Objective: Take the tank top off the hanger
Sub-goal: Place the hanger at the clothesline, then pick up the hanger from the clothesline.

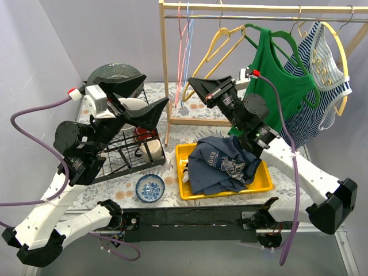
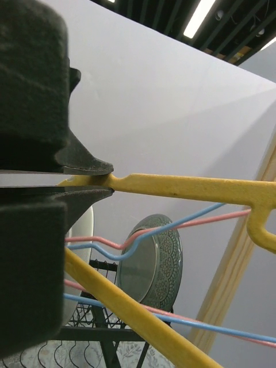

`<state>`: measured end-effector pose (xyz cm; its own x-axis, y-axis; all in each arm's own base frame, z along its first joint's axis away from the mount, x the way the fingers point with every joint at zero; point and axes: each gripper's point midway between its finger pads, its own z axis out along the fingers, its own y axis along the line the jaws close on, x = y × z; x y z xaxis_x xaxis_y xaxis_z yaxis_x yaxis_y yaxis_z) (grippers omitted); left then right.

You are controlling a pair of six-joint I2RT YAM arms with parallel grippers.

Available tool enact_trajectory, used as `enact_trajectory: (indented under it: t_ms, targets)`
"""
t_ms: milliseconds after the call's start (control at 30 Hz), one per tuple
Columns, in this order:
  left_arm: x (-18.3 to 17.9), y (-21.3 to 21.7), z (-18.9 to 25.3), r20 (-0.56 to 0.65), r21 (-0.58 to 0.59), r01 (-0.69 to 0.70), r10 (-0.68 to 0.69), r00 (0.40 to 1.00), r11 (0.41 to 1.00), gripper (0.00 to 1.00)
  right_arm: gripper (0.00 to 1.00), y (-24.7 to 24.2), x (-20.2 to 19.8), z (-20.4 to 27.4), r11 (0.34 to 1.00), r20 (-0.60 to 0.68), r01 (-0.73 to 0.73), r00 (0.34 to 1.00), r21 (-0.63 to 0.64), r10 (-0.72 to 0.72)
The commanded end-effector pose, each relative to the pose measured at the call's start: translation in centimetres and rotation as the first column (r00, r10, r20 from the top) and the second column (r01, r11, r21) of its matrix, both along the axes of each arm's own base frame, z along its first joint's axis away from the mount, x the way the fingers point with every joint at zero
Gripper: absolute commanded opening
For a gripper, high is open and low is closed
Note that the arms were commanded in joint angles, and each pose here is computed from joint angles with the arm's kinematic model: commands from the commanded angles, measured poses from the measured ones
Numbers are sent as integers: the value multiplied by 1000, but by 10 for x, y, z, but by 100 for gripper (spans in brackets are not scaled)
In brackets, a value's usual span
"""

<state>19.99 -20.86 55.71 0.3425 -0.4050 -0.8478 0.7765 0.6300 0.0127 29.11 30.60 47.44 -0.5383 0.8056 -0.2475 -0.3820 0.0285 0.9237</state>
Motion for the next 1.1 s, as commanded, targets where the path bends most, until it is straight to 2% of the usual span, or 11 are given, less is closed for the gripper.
enact_trajectory:
  t_ms: [0,133,167,200,300,467,633,767,800,967,1067]
  targets:
    - [-3,5,1,14,-1,-17,17,1000,1000,98,1,-2,-1,27,998,41,-13,999,64,11]
    - [-6,8,4,20,0,-18,18,1000,1000,98,3,3,-4,25,998,49,-46,998,46,44]
    - [-6,8,4,18,3,-22,22,1000,1000,98,11,4,-6,25,998,55,-52,997,35,50]
    - [-6,10,7,24,0,-31,31,999,1000,98,30,2,-9,26,999,72,-52,996,14,51]
    - [-7,12,8,28,3,-40,40,999,999,98,51,-2,-20,18,997,73,-59,995,-58,64]
    - [-12,22,15,46,-23,-59,60,997,998,98,71,-15,-30,-15,930,159,7,986,-366,55]
    - [-20,28,20,48,-44,-54,56,997,998,98,74,-47,-51,-58,772,193,59,977,-633,84]
    - [-23,27,18,24,-38,-32,33,999,999,98,74,-76,-62,-39,624,351,206,929,-754,117]
    - [-24,25,17,23,-34,-22,23,999,999,98,72,-88,-64,-7,616,422,281,902,-736,92]
    - [-28,21,12,-2,-17,14,-14,1000,1000,98,70,-149,-35,41,339,571,568,815,-750,-101]
    - [-32,26,14,-2,-22,6,-6,1000,1000,98,70,-189,-22,62,111,645,669,740,-735,-192]
